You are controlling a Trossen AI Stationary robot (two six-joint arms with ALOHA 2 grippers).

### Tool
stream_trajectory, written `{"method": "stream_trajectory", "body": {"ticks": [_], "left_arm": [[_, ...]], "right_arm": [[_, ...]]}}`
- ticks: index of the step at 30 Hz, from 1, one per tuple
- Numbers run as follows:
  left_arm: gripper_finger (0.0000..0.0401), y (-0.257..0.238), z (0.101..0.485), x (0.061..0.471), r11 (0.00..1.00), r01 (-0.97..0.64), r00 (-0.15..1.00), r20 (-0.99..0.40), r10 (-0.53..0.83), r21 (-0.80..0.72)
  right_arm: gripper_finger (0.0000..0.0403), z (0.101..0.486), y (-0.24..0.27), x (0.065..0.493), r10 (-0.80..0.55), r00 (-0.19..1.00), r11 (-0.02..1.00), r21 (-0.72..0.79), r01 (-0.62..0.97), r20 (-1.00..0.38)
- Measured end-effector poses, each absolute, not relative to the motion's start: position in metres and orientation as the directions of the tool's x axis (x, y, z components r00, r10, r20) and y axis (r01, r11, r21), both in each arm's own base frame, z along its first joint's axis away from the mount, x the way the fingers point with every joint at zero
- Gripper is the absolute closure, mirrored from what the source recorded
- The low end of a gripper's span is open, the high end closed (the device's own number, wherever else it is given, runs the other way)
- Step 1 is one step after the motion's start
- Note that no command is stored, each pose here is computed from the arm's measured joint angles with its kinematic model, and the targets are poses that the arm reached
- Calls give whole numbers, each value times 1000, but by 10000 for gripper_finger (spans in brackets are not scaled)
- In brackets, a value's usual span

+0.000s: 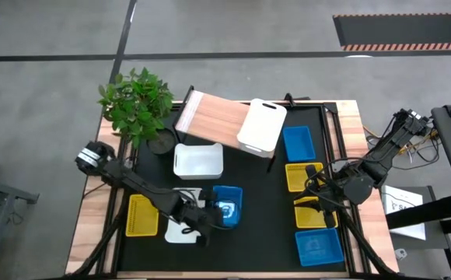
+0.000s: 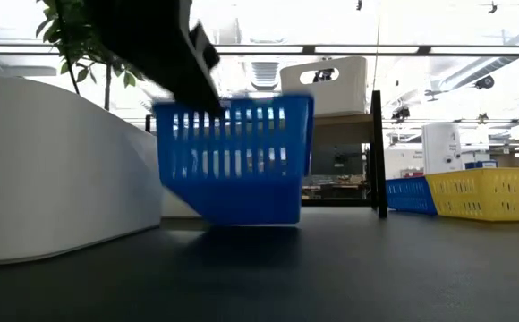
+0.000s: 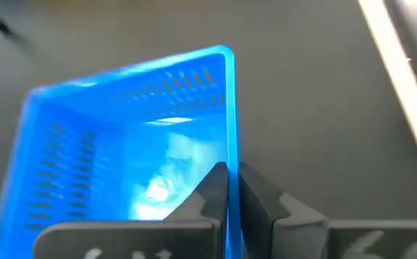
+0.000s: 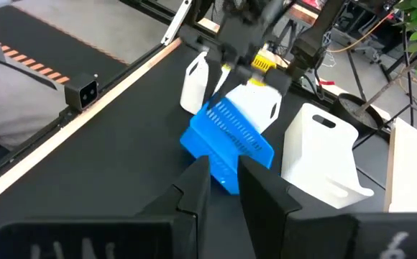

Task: Stack baskets on shelf by color
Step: Put the left blue bin on the shelf

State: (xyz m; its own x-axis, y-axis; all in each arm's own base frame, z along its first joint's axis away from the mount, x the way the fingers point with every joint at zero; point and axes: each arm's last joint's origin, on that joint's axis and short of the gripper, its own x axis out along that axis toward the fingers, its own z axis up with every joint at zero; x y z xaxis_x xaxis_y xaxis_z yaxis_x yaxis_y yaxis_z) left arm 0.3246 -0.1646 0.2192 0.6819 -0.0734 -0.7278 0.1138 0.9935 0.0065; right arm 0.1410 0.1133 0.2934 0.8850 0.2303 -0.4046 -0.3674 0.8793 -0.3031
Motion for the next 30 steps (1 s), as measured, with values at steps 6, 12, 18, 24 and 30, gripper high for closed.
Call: {"method": "stream_trajectory", "body": {"ticks": [6,12,18,24,30], "left_arm": [[399,-155,266,307,980,188,763,-638,-108,60],[399,-140,312,280,955,248,833,-539,-126,161],[399,-120,336,249,899,270,845,-532,-49,345],[399,-93,347,229,850,160,851,-507,139,501],[399,-61,347,236,811,109,828,-505,246,575]], "right_arm": [[337,293,113,141,230,885,880,-303,-367,-405],[337,294,113,141,231,886,880,-302,-366,-403],[337,294,113,141,231,886,880,-302,-366,-403],[337,294,113,141,231,886,878,-306,-368,-403],[337,294,113,141,231,886,877,-308,-368,-403]]}}
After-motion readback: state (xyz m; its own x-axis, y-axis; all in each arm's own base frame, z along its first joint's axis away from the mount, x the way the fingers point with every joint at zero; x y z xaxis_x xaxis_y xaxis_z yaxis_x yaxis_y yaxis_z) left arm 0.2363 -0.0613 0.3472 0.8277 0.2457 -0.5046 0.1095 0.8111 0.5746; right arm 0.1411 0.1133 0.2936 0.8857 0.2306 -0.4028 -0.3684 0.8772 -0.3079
